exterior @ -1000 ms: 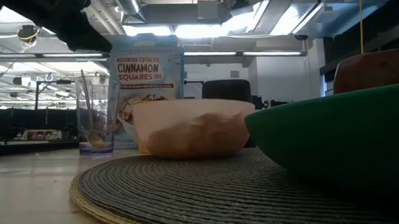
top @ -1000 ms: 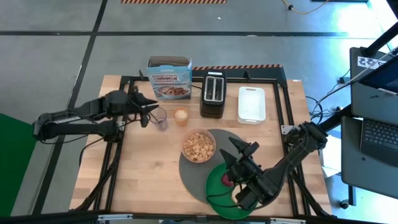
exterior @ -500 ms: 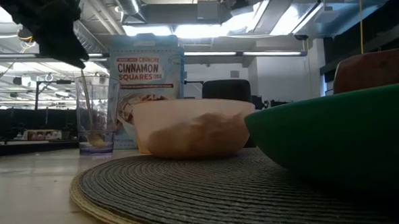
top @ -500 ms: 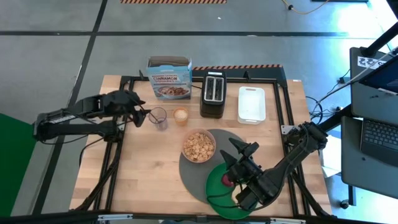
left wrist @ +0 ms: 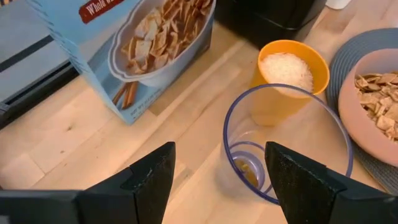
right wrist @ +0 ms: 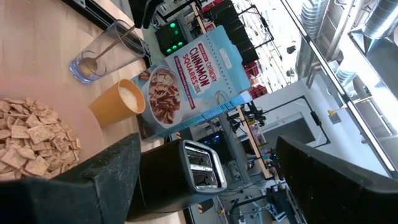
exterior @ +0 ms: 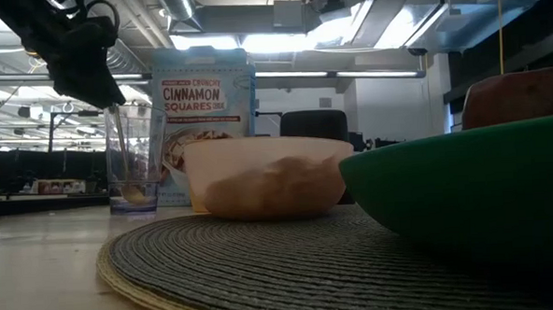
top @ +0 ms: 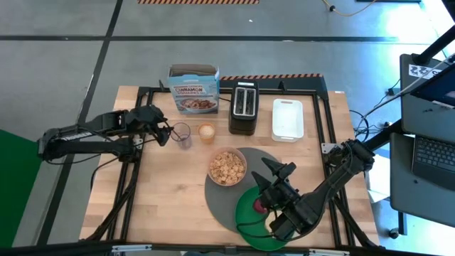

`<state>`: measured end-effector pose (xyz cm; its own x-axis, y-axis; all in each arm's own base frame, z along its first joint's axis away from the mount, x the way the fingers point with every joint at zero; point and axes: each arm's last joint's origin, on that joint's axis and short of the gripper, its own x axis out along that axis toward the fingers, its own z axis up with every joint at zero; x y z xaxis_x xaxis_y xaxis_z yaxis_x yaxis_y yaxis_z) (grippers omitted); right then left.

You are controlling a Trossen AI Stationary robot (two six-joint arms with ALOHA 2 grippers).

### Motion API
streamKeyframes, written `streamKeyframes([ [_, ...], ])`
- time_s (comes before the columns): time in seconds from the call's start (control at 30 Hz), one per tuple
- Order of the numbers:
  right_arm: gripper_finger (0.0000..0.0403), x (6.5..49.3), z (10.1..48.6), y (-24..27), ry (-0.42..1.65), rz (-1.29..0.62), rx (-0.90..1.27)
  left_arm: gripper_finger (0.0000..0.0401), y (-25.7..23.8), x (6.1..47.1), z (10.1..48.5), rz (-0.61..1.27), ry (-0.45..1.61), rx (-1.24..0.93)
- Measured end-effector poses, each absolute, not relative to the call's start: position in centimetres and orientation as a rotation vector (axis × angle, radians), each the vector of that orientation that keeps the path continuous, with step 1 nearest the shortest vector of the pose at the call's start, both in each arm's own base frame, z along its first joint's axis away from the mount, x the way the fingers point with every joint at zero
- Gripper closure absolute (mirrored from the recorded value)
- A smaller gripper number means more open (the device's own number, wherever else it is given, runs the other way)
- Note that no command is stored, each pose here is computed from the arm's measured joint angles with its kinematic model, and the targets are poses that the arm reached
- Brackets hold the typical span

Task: Arrange a breakfast setting
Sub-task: Put the gold spoon on the gray table mat

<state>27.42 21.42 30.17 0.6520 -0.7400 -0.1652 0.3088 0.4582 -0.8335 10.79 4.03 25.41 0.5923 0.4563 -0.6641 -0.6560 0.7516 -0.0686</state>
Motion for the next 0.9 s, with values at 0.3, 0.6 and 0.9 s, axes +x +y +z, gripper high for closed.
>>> streamKeyframes([
  [0.3, 0.0062, 27.4, 30.2, 21.4, 0.564, -0.690, -0.872, 0.0158, 4.0, 10.9, 24.7, 0.656, 0.684, -0.335],
  [0.6, 0.0062, 27.7, 30.1, 21.0, 0.584, -0.698, -0.862, 0.0158, 4.2, 11.4, 24.9, 0.634, 0.651, -0.327],
  [0.9, 0.0062, 27.9, 30.1, 20.8, 0.597, -0.698, -0.855, 0.0205, 4.2, 11.9, 24.7, 0.605, 0.672, -0.343],
])
